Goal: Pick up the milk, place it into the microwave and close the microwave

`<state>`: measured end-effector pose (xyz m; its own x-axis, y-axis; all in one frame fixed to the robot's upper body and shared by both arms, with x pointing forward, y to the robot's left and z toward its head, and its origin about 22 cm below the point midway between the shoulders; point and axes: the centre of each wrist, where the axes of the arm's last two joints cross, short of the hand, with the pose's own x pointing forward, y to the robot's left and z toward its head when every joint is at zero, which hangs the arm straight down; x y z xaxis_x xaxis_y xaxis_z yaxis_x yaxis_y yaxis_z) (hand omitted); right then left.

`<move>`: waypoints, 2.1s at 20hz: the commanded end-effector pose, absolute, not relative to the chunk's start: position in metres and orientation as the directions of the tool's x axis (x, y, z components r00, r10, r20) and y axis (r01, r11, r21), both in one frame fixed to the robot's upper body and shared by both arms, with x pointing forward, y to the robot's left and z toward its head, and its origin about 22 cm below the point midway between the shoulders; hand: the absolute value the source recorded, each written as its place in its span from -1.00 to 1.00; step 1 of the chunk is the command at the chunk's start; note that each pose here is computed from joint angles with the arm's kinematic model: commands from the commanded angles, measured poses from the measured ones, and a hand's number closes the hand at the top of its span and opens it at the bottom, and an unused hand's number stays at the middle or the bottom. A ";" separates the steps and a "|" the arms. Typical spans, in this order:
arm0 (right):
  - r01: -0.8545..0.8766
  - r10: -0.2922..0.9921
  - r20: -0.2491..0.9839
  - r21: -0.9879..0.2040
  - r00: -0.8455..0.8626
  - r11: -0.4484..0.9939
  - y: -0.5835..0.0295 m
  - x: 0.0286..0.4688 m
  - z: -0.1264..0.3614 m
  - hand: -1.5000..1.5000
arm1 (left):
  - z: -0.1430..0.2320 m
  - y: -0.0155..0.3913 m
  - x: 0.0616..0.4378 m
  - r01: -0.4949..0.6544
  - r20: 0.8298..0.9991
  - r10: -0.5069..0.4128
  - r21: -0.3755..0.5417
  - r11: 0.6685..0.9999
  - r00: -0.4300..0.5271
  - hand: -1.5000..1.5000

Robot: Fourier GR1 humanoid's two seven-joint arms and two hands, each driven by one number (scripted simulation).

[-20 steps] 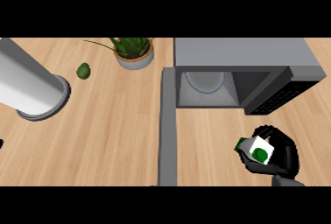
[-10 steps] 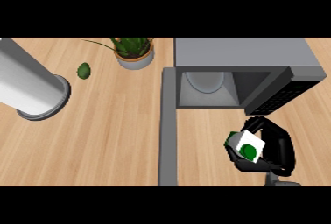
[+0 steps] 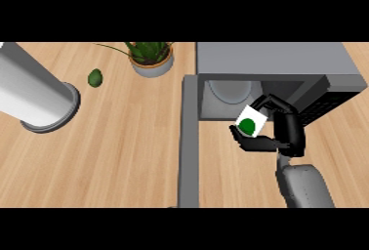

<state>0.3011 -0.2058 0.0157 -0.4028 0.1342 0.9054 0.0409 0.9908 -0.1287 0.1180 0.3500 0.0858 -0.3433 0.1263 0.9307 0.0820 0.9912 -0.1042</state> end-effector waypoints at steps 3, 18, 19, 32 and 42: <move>0.061 0.161 0.921 -0.149 -0.354 0.987 -0.206 0.357 0.026 1.00 | 0.086 0.354 0.120 0.068 0.933 0.116 -0.099 0.993 -0.341 -1.00; 0.135 0.283 0.868 -0.249 -0.407 0.959 -0.196 0.400 0.033 1.00 | 0.084 0.347 0.144 0.157 0.926 0.144 -0.094 0.983 -0.349 -1.00; 0.142 0.275 0.866 -0.237 -0.417 0.961 -0.205 0.404 0.039 1.00 | 0.088 0.346 0.146 0.159 0.920 0.148 -0.095 0.983 -0.362 -1.00; 0.376 0.402 0.820 -0.251 -0.408 0.892 -0.232 0.392 0.022 1.00 | 0.092 0.339 0.166 0.217 0.922 0.159 -0.085 0.972 -0.352 -1.00; 0.577 0.642 0.655 -0.366 -0.397 0.730 -0.253 0.371 -0.002 -1.00 | 0.102 0.338 0.174 0.229 0.930 0.087 -0.003 0.973 -0.358 -1.00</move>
<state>0.3443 -0.2484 -0.0079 -0.5959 0.5653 0.5704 0.4978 0.8174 -0.2900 0.1699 0.3398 0.0991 -0.3607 0.1067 0.9266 0.2193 0.9753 -0.0270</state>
